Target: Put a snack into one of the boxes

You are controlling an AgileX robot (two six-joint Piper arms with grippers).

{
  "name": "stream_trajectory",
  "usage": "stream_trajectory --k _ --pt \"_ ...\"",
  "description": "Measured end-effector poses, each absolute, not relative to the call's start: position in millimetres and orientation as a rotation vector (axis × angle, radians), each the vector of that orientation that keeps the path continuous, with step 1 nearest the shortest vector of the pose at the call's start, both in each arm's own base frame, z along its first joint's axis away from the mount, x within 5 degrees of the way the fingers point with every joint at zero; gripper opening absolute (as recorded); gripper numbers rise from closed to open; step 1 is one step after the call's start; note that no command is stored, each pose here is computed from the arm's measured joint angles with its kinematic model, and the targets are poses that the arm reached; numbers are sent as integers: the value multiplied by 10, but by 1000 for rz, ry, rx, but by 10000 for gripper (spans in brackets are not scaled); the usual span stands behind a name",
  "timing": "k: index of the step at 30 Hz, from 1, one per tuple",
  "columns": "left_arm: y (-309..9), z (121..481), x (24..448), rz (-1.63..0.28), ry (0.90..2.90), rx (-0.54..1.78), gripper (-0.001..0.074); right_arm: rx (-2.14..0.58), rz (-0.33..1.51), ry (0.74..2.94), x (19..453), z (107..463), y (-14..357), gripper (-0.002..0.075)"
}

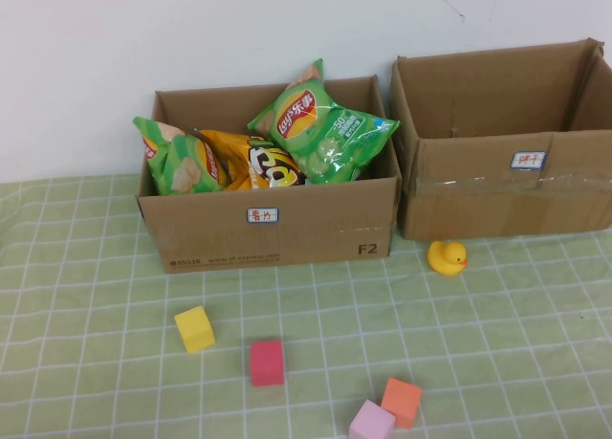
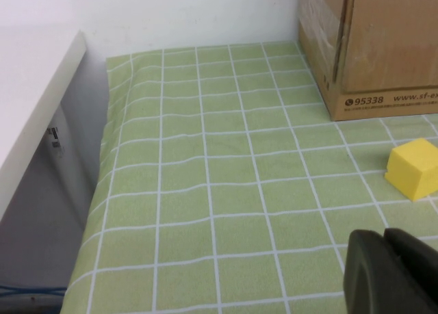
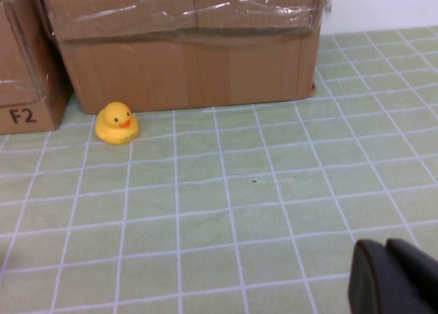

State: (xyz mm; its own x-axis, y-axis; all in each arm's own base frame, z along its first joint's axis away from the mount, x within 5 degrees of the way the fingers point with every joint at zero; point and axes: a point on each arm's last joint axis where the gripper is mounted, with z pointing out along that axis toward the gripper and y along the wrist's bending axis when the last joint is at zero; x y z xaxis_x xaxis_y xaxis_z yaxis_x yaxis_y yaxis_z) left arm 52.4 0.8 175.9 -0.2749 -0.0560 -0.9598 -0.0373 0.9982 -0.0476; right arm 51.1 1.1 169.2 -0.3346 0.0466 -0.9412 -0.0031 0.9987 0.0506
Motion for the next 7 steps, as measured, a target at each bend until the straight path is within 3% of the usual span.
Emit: stream_trajectory --k 7 --pt "-27 1757 523 -65 1853 -5 -3 33 53 1911 511 1692 12 -2"
